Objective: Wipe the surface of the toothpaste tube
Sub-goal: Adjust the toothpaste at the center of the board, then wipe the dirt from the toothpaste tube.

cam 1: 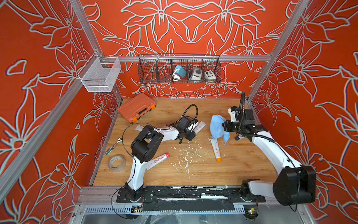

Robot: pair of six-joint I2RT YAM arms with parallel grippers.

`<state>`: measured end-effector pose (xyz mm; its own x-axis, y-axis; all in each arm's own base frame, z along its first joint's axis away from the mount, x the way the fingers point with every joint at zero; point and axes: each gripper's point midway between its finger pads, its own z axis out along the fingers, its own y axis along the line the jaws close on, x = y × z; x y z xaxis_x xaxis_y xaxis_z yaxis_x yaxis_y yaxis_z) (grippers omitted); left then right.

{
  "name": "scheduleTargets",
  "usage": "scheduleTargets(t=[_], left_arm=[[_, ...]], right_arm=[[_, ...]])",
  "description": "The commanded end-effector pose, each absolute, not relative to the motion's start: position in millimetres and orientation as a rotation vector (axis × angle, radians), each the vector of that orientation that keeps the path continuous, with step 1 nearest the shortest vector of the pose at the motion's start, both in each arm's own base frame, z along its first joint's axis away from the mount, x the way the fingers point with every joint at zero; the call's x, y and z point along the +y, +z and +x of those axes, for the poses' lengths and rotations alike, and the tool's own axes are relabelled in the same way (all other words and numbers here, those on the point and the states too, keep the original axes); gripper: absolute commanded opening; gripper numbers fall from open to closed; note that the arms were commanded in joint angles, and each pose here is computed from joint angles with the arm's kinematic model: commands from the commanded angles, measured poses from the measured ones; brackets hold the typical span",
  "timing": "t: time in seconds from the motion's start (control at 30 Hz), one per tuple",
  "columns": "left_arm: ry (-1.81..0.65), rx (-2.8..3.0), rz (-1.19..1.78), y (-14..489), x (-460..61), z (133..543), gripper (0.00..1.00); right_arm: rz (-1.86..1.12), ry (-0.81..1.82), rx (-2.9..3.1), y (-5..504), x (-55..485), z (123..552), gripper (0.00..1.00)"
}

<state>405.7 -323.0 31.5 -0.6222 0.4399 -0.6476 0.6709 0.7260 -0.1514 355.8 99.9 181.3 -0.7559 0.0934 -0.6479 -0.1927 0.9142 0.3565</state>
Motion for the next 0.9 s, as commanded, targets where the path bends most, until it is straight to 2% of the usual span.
scheduleTargets(t=[0.0,0.17,0.5,0.87], left_arm=[[-0.502,2.337,0.868,27,-324,402,0.26],[-0.516,2.316,0.866,30,-320,395,0.19],[-0.556,2.264,0.911,29,-319,381,0.18],[-0.562,2.227,0.901,31,-317,379,0.15]], right_arm=[[-0.083,0.56,2.374,176,103,358,0.0],[-0.077,0.567,2.395,169,110,370,0.0],[-0.167,0.539,2.509,141,150,405,0.0],[-0.177,0.58,2.608,85,185,426,0.0]])
